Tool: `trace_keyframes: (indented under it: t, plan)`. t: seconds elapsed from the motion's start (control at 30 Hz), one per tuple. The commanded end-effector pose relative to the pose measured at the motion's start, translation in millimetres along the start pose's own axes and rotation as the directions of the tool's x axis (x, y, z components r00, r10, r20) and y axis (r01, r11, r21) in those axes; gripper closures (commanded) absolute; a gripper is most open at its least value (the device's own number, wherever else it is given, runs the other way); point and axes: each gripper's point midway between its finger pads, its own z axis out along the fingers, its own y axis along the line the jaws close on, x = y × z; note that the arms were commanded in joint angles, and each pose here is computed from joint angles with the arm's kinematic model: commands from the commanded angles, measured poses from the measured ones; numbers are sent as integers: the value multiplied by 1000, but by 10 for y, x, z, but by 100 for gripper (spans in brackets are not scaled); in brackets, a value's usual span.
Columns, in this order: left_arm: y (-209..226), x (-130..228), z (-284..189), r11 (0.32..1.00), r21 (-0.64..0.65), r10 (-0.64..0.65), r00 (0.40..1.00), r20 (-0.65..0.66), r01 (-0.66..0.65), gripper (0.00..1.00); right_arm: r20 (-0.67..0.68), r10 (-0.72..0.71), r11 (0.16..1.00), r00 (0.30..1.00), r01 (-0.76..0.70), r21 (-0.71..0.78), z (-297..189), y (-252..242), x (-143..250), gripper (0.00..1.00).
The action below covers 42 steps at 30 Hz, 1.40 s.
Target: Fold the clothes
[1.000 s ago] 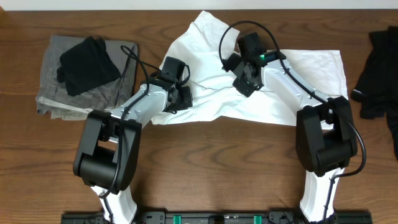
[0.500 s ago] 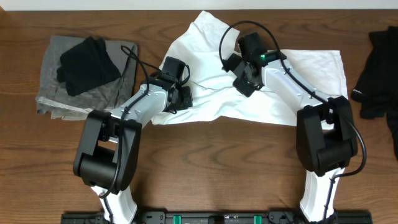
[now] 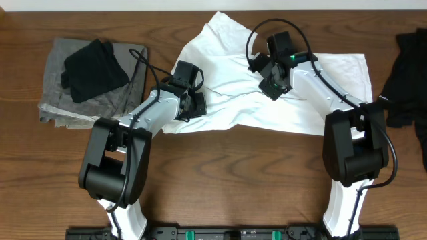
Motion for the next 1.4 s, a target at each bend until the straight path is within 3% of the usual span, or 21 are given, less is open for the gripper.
trace_keyframes:
  t: [0.0, 0.23, 0.57, 0.7, 0.83, 1.37]
  plan:
    - [128, 107, 95, 999, -43, 0, 1000, -30, -2, 84, 9, 21, 998, 1000, -20, -66, 9, 133, -14, 64]
    - [127, 105, 95, 999, -42, 1, 1000, -29, -2, 84, -4, 17, 988, 1000, -18, -157, -11, 328, 30, 60]
    - [126, 105, 95, 999, -42, 1, 1000, -29, -2, 84, -43, -3, 986, 999, -4, -164, 191, 353, 117, 59]
    - [129, 105, 95, 999, -42, 0, 1000, -30, -1, 84, -46, -3, 996, 999, -1, -94, 254, 217, 103, 67]
    - [127, 105, 95, 999, -42, 1, 1000, -29, -2, 84, -53, 48, 999, 997, -46, 26, 261, -14, 88, 66]
    - [128, 103, 95, 999, -42, 1, 1000, -29, -2, 84, -61, 88, 995, 994, -85, 55, 260, -226, 200, 61]
